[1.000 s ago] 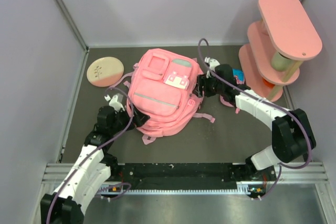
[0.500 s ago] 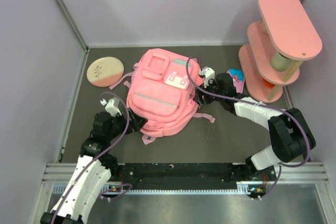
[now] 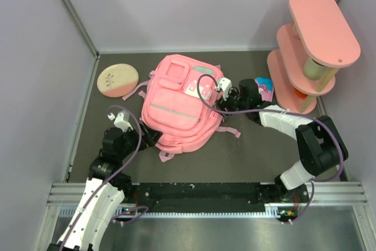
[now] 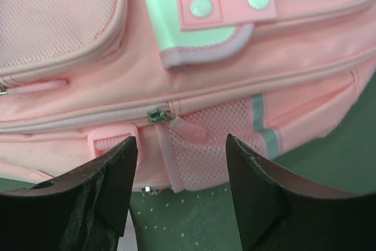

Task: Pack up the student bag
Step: Unzip the student bag at the center of the board.

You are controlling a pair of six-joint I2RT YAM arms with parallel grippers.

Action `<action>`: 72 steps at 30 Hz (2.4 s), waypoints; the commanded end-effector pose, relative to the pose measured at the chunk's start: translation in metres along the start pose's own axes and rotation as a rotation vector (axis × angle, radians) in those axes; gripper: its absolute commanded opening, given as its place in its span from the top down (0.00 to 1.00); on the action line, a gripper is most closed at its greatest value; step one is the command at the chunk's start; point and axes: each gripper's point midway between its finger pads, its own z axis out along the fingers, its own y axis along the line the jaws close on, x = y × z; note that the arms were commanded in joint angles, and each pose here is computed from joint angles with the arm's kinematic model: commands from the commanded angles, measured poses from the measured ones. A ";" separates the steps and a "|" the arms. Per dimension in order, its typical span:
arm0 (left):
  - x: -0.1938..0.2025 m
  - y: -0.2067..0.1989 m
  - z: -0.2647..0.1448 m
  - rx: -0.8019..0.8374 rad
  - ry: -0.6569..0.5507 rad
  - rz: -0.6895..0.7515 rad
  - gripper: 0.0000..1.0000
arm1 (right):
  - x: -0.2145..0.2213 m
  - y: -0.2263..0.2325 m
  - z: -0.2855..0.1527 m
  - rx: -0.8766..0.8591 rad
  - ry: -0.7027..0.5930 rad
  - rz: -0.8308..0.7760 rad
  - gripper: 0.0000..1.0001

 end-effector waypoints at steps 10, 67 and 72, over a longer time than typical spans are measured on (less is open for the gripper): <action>-0.001 -0.006 0.002 0.037 0.004 0.000 0.01 | -0.019 -0.009 0.019 -0.217 0.001 -0.085 0.55; -0.013 0.026 0.004 -0.153 -0.056 -0.010 0.01 | -0.050 0.018 0.012 -0.161 0.061 -0.030 1.00; -0.016 0.041 0.009 -0.208 -0.104 -0.040 0.01 | -0.069 0.035 -0.006 -0.124 0.047 -0.084 1.00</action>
